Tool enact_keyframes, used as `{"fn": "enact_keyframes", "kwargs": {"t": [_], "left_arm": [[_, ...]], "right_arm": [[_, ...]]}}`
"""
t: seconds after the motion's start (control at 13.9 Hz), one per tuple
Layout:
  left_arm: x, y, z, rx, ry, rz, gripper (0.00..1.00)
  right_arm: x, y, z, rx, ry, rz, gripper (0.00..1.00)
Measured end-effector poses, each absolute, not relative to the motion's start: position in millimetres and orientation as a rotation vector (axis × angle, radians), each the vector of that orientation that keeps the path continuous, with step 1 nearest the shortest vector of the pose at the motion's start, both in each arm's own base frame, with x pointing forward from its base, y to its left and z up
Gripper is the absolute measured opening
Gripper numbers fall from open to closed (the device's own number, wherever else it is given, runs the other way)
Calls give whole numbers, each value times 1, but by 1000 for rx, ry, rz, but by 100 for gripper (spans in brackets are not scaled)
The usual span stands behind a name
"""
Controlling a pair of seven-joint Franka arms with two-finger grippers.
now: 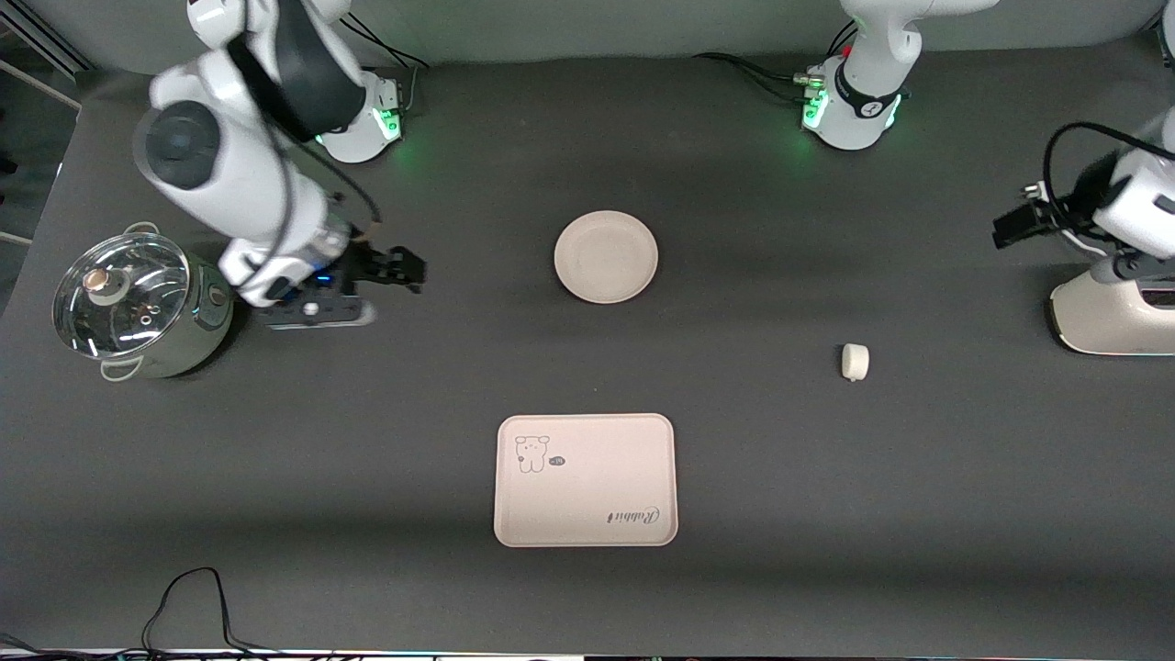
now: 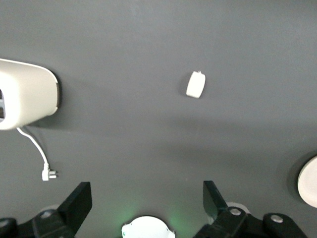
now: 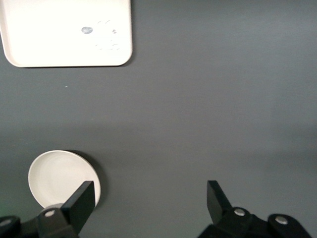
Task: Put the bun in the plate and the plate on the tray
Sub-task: 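Reach the right gripper to the plate while the left gripper reaches the bun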
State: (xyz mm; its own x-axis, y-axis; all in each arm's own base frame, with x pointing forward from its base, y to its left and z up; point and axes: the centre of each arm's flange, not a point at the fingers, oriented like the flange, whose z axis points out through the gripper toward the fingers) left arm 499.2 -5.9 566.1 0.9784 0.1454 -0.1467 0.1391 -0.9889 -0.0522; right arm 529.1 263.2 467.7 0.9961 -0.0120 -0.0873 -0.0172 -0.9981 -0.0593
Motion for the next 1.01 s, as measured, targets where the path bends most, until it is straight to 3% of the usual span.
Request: {"fn": "enact_keyframes", "kwargs": {"t": [0.29,0.65,1.01], "left_arm": [[497,-29,535,-3095,-171,184,100],[522,-36,412,-3107,-149,152,100],[542,-58,312,-3118,-124,115,100]], "right_arm": [[493,320,393,-3084,-4,115,100],[421,377,304,-3094,-46,87,100],[400,399,265,-3100,-61,82,100]]}}
